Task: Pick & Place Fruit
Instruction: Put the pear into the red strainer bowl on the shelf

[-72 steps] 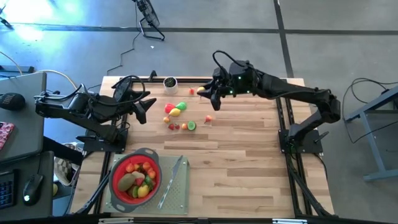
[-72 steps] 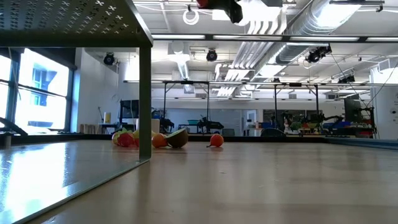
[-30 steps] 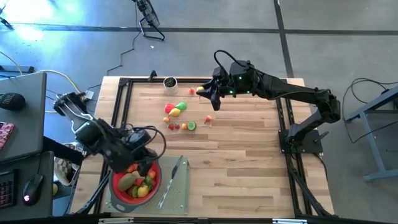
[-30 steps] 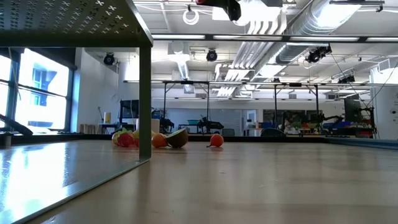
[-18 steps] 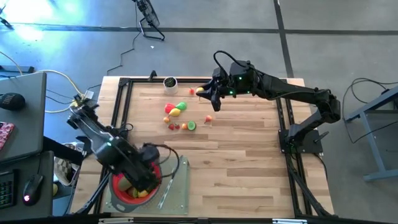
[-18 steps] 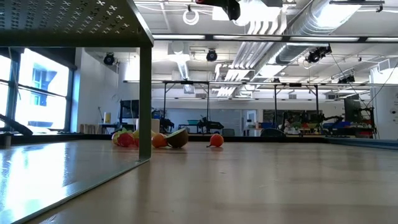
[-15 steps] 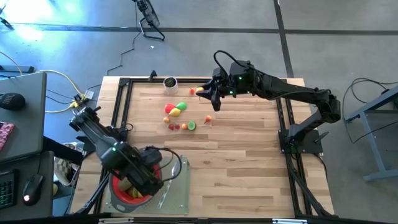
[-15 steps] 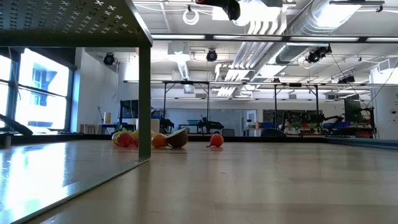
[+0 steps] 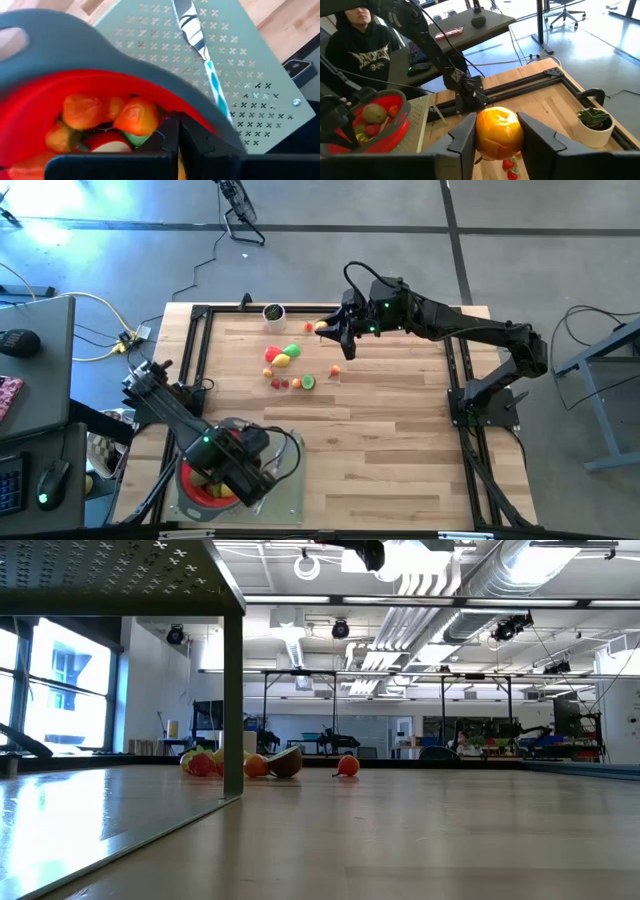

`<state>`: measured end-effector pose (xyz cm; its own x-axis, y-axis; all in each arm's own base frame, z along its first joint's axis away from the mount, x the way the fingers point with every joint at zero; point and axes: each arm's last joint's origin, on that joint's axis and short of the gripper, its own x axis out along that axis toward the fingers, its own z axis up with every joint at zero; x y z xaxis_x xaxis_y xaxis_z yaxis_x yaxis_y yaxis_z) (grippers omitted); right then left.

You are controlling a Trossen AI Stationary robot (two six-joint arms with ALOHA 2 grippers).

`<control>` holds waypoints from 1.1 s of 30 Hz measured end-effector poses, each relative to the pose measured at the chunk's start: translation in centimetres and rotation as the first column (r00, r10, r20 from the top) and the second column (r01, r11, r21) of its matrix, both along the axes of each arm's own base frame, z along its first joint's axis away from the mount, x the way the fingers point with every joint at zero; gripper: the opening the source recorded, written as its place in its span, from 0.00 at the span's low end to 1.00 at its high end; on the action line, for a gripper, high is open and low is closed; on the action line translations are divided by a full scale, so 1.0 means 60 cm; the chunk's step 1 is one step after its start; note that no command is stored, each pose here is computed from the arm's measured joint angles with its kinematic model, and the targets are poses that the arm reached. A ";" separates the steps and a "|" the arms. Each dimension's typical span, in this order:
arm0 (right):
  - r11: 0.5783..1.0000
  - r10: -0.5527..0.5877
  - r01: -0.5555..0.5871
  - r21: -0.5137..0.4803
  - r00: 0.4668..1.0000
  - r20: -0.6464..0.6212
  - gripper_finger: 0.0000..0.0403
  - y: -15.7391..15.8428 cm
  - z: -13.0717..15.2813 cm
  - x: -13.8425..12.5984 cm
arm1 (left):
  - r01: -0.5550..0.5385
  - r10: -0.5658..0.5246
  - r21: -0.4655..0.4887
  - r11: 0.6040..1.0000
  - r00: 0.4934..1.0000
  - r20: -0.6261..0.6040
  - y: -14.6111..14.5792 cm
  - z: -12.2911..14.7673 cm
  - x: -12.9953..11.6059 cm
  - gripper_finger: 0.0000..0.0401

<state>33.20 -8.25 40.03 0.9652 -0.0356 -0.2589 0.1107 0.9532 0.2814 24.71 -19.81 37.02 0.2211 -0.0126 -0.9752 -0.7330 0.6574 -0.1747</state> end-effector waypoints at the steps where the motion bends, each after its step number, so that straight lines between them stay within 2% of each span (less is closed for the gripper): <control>1: 1.000 0.002 -0.002 -0.003 1.000 0.000 0.30 0.000 0.000 0.000 | -0.002 0.002 -0.004 1.000 1.000 0.003 -0.002 -0.001 0.002 0.00; 16: 0.999 0.036 -0.036 -0.024 0.999 0.000 0.29 0.001 0.000 0.000 | -0.013 0.023 -0.047 0.999 0.976 0.216 -0.021 0.003 0.034 0.00; 22: 0.999 0.039 -0.039 -0.034 0.999 -0.001 0.31 0.001 0.000 0.000 | -0.021 0.024 -0.013 1.000 0.962 0.274 -0.021 0.005 0.038 0.00; 27: 0.998 0.040 -0.040 -0.038 0.999 -0.001 0.30 0.001 0.000 0.000 | -0.033 0.027 0.012 0.999 0.946 0.324 -0.004 0.028 0.022 0.00; 33: 0.997 0.069 -0.069 -0.030 0.998 0.001 0.31 0.003 0.000 0.000 | -0.019 -0.032 0.112 0.994 0.902 0.431 0.033 0.074 -0.015 0.00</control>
